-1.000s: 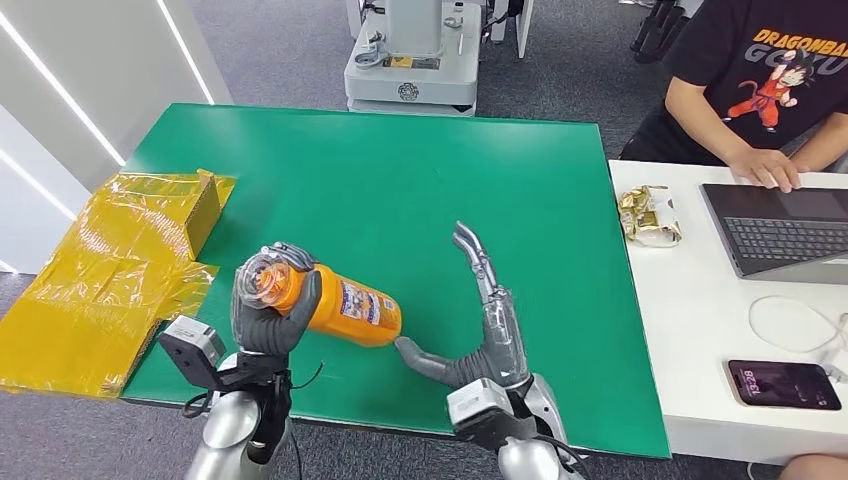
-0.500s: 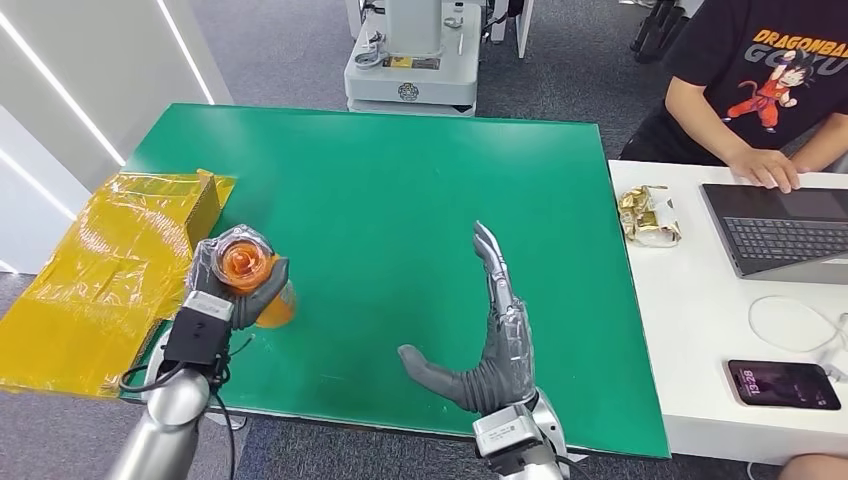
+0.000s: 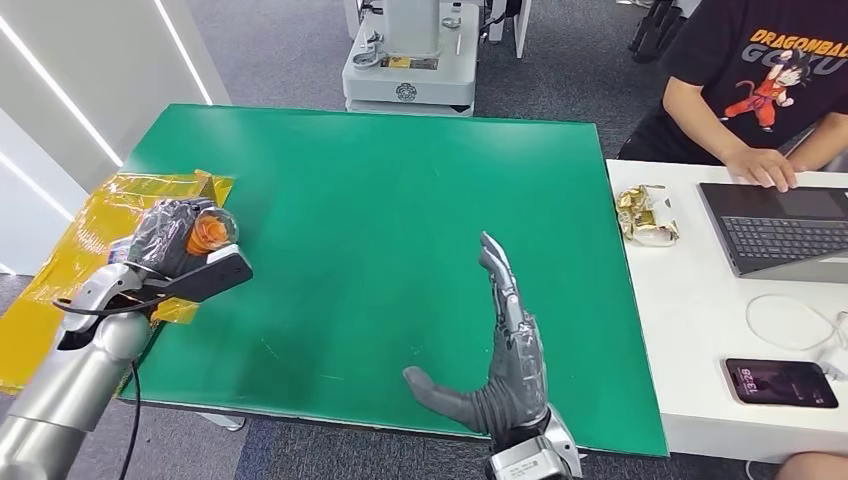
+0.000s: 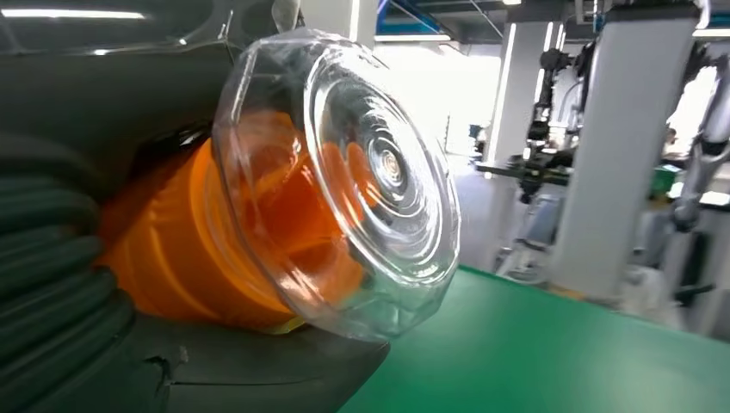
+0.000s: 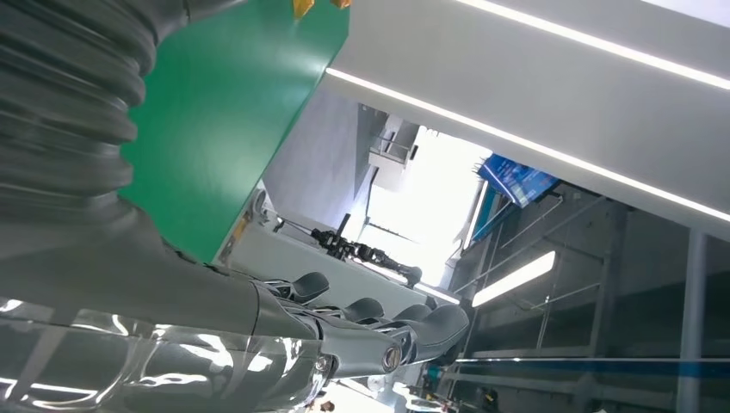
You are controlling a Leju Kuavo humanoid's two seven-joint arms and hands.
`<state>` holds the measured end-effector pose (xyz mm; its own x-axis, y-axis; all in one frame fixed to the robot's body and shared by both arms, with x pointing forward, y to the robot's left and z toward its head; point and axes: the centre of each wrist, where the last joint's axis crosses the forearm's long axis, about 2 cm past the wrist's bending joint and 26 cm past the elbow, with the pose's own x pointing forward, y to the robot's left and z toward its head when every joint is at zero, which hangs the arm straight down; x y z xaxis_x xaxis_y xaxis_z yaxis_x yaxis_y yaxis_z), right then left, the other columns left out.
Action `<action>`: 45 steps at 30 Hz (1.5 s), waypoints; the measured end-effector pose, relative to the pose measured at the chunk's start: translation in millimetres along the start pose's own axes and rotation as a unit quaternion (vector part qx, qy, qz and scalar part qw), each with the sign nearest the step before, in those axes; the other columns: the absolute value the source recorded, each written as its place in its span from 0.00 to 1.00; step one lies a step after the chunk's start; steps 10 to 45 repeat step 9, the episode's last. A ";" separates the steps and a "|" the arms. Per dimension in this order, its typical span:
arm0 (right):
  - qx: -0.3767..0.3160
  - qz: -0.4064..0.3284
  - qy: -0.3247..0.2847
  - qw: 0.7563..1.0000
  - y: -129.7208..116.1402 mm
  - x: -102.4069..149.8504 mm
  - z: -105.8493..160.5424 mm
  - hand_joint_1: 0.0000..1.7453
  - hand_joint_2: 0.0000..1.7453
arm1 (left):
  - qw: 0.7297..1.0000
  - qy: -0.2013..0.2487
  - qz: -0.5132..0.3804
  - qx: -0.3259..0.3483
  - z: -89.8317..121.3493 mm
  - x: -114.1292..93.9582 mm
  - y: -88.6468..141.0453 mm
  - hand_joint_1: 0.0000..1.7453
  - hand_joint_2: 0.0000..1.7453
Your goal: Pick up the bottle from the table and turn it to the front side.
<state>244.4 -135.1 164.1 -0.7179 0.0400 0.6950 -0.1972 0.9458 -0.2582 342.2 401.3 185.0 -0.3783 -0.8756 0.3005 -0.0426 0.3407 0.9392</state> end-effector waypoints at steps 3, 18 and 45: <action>0.002 -0.003 -0.005 1.000 -0.9 2.8 -1.1 0.00 1.00 | 0.998 0.010 -0.050 -0.024 -1.4 -11.6 3.5 1.00 1.00; 0.004 -0.006 -0.012 1.000 -2.3 4.5 -2.9 0.00 1.00 | 0.991 0.023 -0.109 -0.073 -3.7 -28.3 -5.5 1.00 1.00; 0.004 -0.006 -0.012 1.000 -2.3 4.5 -2.9 0.00 1.00 | 0.991 0.023 -0.109 -0.073 -3.7 -28.3 -5.5 1.00 1.00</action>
